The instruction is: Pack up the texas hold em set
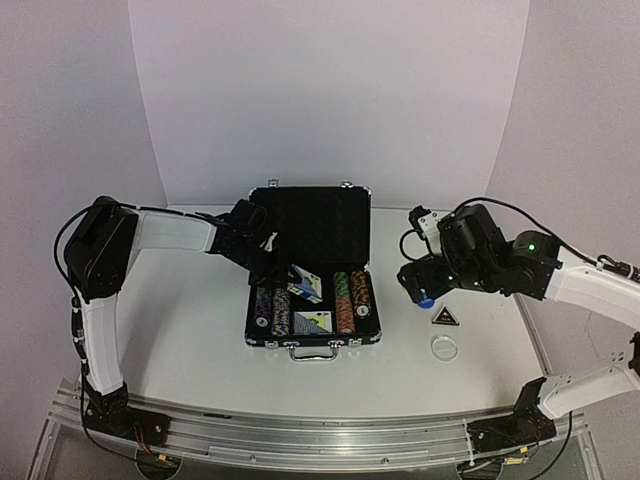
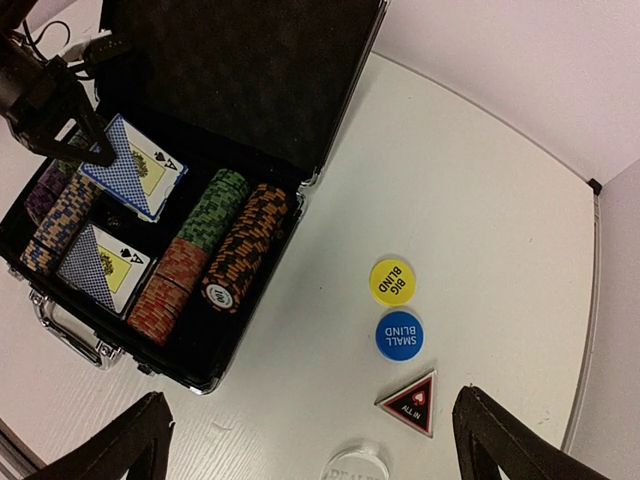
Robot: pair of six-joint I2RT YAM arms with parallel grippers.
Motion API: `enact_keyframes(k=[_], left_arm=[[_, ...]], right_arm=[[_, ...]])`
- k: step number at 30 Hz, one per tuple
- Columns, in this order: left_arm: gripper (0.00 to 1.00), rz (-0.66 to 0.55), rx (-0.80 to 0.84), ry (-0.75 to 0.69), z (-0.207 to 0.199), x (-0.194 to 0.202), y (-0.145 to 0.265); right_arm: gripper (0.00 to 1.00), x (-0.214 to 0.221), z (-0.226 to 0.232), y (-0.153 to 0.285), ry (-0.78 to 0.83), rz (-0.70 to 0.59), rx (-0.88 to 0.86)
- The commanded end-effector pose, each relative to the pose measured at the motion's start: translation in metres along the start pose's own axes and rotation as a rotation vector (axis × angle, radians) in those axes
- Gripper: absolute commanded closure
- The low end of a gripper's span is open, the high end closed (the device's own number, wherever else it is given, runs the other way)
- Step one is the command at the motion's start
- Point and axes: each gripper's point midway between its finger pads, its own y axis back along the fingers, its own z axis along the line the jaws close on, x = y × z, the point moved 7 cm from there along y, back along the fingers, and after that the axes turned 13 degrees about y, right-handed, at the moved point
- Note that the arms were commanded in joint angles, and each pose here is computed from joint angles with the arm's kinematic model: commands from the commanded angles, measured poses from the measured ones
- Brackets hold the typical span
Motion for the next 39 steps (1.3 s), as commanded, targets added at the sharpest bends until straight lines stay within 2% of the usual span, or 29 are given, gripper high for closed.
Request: enact_keyframes(k=[1, 14, 33, 35, 39], left_arm=[[1.00, -0.005, 0.025, -0.017, -0.019, -0.007, 0.005], [1.00, 0.090, -0.027, 0.057, -0.009, -0.009, -0.013], [1.00, 0.119, -0.029, 0.045, -0.014, -0.010, -0.039], [0.98, 0.128, -0.035, 0.049, -0.012, -0.010, -0.043], [0.85, 0.098, -0.081, 0.041, -0.011, -0.013, -0.042]], right_arm=[[0.05, -0.003, -0.005, 0.005, -0.042, -0.029, 0.028], [0.05, 0.001, -0.007, 0.005, -0.051, -0.026, 0.047], [0.05, -0.001, -0.009, 0.009, -0.024, -0.037, 0.052], [0.05, -0.001, -0.009, 0.009, -0.019, -0.038, 0.055], [0.05, -0.002, -0.010, 0.010, -0.011, -0.040, 0.057]])
